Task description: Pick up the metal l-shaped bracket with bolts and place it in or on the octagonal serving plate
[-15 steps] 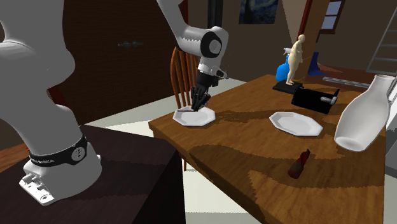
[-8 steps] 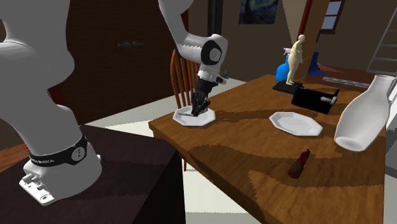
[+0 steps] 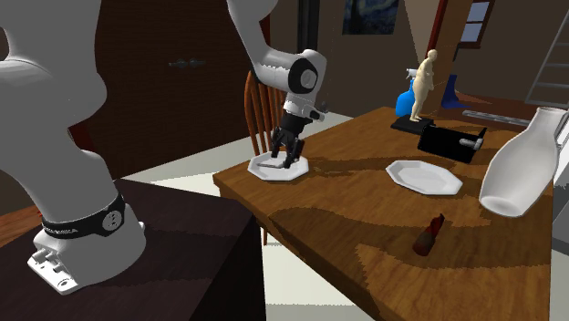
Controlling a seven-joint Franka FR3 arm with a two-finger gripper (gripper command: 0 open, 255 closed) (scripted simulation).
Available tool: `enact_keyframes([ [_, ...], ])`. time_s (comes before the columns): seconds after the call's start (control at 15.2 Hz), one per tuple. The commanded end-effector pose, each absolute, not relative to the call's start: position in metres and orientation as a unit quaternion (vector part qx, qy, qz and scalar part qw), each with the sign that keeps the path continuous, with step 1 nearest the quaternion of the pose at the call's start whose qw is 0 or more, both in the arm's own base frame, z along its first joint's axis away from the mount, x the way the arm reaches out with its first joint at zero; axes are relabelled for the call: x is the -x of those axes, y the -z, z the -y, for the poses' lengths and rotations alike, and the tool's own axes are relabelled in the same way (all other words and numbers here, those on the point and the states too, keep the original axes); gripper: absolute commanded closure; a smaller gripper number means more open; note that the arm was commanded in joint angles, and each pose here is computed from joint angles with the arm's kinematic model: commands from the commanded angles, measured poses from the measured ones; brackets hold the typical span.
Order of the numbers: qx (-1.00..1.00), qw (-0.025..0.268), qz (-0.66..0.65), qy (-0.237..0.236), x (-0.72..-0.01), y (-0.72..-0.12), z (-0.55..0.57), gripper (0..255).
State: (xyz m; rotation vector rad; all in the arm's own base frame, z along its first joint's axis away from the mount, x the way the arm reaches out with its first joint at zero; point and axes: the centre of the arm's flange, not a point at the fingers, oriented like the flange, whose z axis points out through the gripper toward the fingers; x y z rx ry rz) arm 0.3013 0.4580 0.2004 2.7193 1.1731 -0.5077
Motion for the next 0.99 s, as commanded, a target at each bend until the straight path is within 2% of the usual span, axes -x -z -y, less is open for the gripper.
enact_keyframes([
  [0.0, -0.903, 0.068, -0.390, 0.169, -0.301, -0.200, -0.458, 0],
  [0.13, -0.903, 0.068, -0.390, 0.169, -0.301, -0.200, -0.458, 0],
  [0.4, -0.903, 0.068, -0.390, 0.169, -0.314, -0.247, -0.471, 0],
  [0.92, -0.903, 0.068, -0.390, 0.169, -0.314, -0.247, -0.471, 0],
])
